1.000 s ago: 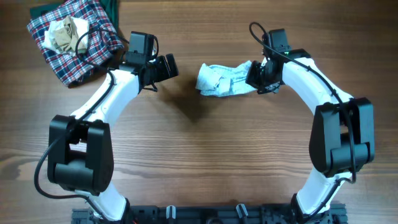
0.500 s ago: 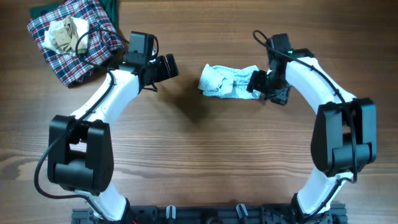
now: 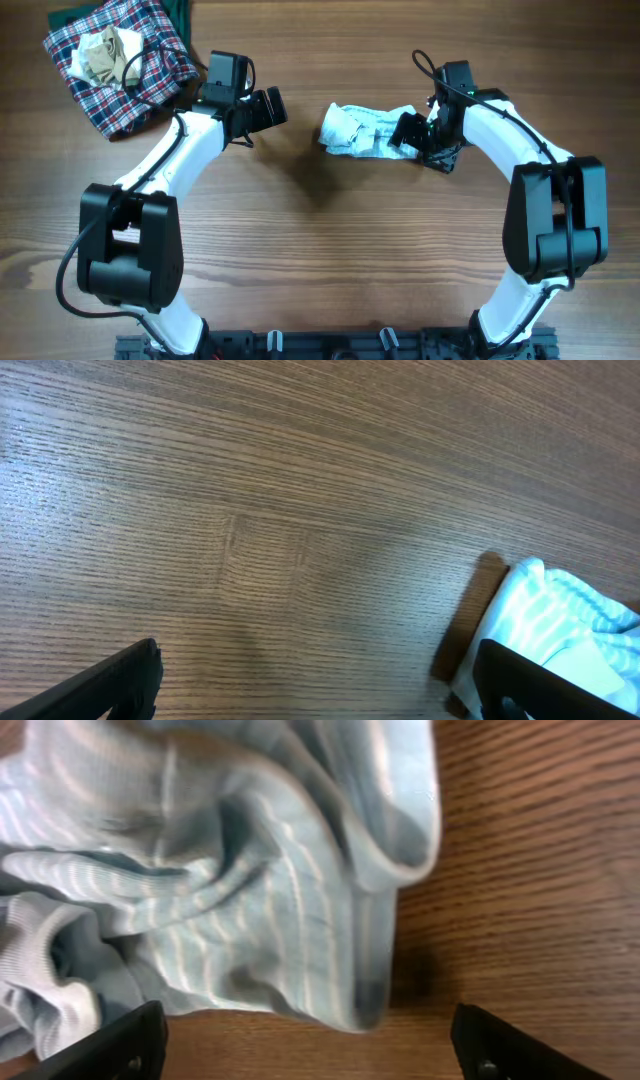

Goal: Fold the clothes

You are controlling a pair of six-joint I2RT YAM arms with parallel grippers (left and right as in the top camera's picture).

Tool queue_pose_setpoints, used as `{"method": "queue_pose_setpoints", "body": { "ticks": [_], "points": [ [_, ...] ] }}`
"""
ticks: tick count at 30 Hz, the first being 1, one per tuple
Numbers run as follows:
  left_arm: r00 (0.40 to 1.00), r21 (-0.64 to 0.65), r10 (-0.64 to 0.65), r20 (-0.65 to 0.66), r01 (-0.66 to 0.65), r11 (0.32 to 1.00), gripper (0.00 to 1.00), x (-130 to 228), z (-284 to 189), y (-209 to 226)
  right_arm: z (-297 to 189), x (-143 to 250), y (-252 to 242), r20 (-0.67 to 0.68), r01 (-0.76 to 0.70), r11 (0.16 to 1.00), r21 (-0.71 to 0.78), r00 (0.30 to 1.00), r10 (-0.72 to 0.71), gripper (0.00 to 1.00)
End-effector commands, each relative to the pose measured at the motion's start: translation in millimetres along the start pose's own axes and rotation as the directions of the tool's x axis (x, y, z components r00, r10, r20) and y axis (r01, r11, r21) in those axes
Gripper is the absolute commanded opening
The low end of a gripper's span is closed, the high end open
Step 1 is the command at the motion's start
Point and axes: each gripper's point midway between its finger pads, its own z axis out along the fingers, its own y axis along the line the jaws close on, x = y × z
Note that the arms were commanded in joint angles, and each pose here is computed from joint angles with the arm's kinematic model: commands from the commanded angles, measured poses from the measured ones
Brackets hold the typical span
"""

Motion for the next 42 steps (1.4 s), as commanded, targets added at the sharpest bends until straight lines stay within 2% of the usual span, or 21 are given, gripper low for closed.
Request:
{"method": "queue_pose_setpoints", "body": {
  "ticks": [1,8,13,20,22,26,31,32,39,42],
  "points": [
    [1.000,0.007,-0.011,-0.025,0.012,1.000,1.00,7.4,6.0,-0.7,-3.3,1.1,7.6,0.008,-0.006,0.999,-0.037,1.000,0.007,0.90],
    [1.000,0.007,-0.011,-0.025,0.012,1.000,1.00,7.5,6.0,-0.6,-1.8,-10.7,14.1,0.053,0.015,0.998,-0.063,0.999,-0.011,0.89],
    [1.000,0.006,-0.012,-0.025,0.012,1.000,1.00,7.6,6.0,-0.6,18.5,-7.7,5.8,0.014,0.009,0.999,-0.039,1.000,-0.009,0.88],
    [0.999,0.005,-0.008,-0.031,0.008,1.000,1.00,9.8,8.1,-1.4,22.8,-10.5,2.3,0.022,0.026,0.999,-0.026,0.999,-0.026,0.88],
    [0.999,0.004,-0.009,-0.034,0.009,1.000,1.00,10.6,9.3,-0.9,24.7,-13.1,3.2,0.031,0.043,0.999,-0.030,0.999,-0.042,0.83],
    [0.999,0.003,-0.009,-0.035,0.009,1.000,1.00,10.8,9.6,-0.7,32.4,-12.8,-0.1,0.022,0.088,0.996,-0.020,0.996,-0.087,0.65],
    [0.999,0.003,-0.009,-0.035,0.009,1.000,1.00,10.8,9.6,-0.7,34.8,-14.4,-6.0,0.028,0.073,0.997,0.010,0.997,-0.073,0.28],
    [0.999,0.004,-0.009,-0.035,0.009,1.000,1.00,10.8,9.6,-0.8,34.8,-15.3,-7.9,0.033,0.067,0.998,0.021,0.997,-0.068,0.23],
    [0.999,0.003,-0.009,-0.036,0.009,1.000,1.00,10.9,9.6,-0.6,24.8,-24.9,-17.7,0.042,0.039,0.998,0.054,0.998,-0.041,0.05],
    [0.999,0.003,-0.009,-0.035,0.009,1.000,1.00,10.8,9.6,-0.7,10.7,-34.1,-27.4,0.049,0.032,0.995,0.093,0.998,-0.036,0.04]
  ]
}}
